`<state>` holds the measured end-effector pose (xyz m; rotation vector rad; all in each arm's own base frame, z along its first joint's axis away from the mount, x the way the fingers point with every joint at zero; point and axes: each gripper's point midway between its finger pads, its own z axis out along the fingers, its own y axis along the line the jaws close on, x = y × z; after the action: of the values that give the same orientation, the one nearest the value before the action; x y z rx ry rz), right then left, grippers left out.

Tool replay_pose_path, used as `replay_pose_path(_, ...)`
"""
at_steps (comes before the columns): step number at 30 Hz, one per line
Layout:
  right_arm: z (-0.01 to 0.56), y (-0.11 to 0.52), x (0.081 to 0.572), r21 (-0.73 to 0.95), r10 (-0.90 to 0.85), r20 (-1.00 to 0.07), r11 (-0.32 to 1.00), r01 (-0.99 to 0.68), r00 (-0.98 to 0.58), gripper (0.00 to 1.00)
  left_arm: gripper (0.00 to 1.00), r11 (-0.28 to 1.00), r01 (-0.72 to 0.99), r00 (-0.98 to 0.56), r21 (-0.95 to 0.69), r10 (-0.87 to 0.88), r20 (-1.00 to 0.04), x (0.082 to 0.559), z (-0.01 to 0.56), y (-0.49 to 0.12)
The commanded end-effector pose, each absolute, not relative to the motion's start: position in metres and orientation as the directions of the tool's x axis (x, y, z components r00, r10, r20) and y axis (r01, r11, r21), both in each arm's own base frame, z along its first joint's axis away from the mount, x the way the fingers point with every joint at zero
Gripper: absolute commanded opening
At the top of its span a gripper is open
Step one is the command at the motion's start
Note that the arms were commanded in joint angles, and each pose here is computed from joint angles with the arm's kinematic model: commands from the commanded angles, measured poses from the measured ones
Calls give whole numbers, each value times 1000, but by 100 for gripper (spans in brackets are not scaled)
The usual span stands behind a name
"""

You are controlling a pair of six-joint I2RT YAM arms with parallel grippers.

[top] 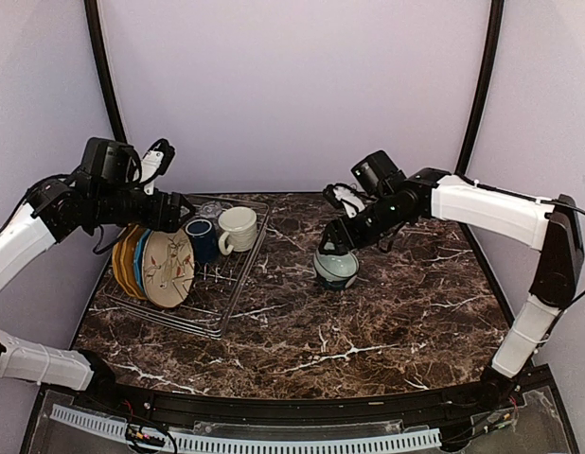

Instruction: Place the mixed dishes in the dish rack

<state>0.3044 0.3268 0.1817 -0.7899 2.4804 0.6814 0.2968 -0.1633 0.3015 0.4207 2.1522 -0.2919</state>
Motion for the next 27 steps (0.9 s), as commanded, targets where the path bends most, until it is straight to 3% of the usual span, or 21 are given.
replay_pose_path(1, 163, 332, 310, 246, -493, -509, 703, -668, -706, 70, 79, 859, 494, -476, -135, 138, -868, 293, 314, -185)
replay_pose_path(12, 114, 345, 324, 193, -626, -404, 655, -731, -668, 49, 79, 847, 506, -500, -165, 132, -856, 293, 303, -191)
replay_pose_path(27, 105, 350, 320, 200, -672, -365, 620, -759, -645, 0, 79, 852, 500, -519, -154, 152, -841, 296, 291, -191)
